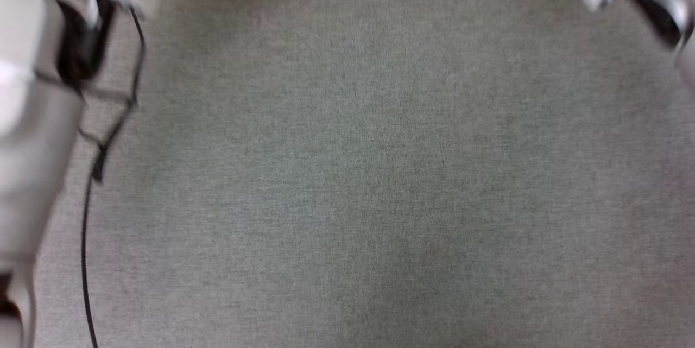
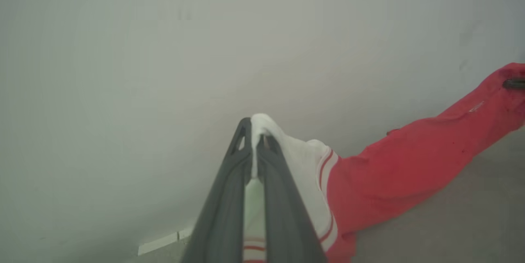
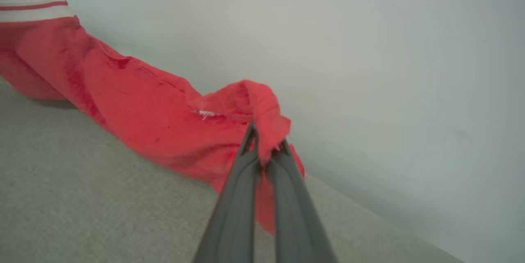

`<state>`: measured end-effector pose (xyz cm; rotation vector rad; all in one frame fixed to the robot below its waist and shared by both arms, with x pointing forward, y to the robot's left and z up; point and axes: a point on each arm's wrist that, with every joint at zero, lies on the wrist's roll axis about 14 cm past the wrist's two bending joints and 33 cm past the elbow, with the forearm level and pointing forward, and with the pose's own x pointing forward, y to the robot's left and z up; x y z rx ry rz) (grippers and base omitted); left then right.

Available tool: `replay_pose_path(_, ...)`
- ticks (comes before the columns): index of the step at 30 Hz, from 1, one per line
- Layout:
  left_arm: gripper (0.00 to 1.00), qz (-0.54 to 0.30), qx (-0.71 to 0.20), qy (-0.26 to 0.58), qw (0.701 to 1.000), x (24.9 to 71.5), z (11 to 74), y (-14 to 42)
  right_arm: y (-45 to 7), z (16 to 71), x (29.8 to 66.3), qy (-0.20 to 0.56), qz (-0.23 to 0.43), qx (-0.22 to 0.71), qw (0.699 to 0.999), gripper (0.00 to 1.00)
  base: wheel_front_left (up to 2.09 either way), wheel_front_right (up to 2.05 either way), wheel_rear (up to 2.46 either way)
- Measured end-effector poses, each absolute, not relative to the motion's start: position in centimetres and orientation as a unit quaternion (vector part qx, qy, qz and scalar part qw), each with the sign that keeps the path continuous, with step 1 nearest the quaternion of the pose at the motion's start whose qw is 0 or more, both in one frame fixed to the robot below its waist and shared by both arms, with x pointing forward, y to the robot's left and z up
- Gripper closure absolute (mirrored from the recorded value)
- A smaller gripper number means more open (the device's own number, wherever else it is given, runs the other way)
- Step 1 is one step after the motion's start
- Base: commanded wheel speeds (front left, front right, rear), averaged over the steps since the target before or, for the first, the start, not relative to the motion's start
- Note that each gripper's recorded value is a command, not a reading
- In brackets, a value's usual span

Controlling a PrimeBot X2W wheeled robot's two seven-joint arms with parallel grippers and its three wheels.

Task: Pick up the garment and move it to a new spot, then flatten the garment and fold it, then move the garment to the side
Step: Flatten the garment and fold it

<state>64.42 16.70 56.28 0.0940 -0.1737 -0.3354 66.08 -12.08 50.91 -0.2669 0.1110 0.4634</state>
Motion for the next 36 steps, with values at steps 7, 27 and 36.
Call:
replay_pose_path(7,1.0,-0.168,0.032,-0.032,0.985,57.0,52.0,16.6,-13.2,47.3,60.1,0.106,0.246,-0.121,0.956,1.0,0.0,0.0,0.0)
replay_pose_path(27,1.0,-0.122,-0.041,0.139,0.982,33.6,43.7,17.5,-17.3,42.3,42.6,0.215,0.243,-0.079,0.942,1.0,0.0,0.0,0.0)
replay_pose_path(36,1.0,-0.109,-0.056,0.193,0.974,26.7,42.1,17.5,-18.8,39.8,35.3,0.261,0.246,-0.062,0.931,1.0,0.0,0.0,0.0)
